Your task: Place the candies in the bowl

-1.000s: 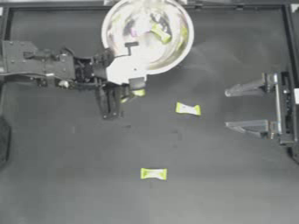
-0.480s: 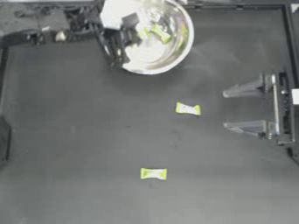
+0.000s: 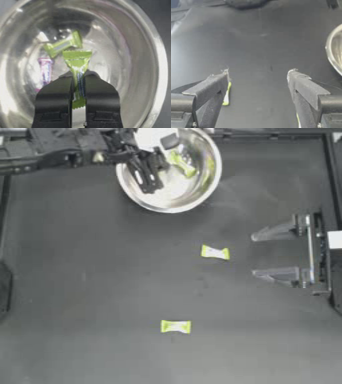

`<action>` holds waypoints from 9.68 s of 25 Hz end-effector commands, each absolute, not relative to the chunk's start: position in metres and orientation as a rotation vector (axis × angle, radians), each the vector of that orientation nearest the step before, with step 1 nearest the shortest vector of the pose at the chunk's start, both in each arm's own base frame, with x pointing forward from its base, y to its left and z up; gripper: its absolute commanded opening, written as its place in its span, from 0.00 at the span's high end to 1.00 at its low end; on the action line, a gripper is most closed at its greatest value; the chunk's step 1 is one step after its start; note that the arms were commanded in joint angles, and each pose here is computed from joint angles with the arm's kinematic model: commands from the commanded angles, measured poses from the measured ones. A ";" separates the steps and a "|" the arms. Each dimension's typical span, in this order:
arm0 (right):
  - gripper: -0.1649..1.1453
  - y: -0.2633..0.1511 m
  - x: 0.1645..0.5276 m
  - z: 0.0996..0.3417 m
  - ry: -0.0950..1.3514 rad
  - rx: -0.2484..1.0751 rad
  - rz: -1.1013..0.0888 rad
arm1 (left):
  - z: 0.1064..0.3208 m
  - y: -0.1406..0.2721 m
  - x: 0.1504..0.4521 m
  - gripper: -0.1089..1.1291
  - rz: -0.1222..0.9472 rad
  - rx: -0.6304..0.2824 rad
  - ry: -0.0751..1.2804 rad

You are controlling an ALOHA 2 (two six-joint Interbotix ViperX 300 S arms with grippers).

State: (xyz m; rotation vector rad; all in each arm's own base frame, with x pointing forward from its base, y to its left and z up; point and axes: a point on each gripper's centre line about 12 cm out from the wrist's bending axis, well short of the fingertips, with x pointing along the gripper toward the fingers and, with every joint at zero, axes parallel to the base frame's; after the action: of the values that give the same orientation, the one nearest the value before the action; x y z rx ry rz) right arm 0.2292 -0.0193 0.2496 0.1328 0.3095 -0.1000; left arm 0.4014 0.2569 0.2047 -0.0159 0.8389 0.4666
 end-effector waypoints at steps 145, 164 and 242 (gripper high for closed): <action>0.55 -0.101 0.350 0.195 0.955 0.041 -0.206 | 0.271 0.040 0.252 0.12 0.156 -0.041 0.317; 0.55 -0.206 0.362 0.251 0.561 0.000 -0.466 | 0.271 0.040 0.252 0.12 0.157 -0.042 0.315; 0.13 -0.039 0.249 0.284 0.287 0.017 -0.151 | 0.208 -0.042 0.427 0.13 0.063 -0.090 0.988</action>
State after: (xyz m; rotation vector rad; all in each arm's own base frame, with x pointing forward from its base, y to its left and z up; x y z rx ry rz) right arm 0.2485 -0.0395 0.2774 0.0132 0.3114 -0.1524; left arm 0.4198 -0.0428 0.1904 -0.0852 1.0404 0.0651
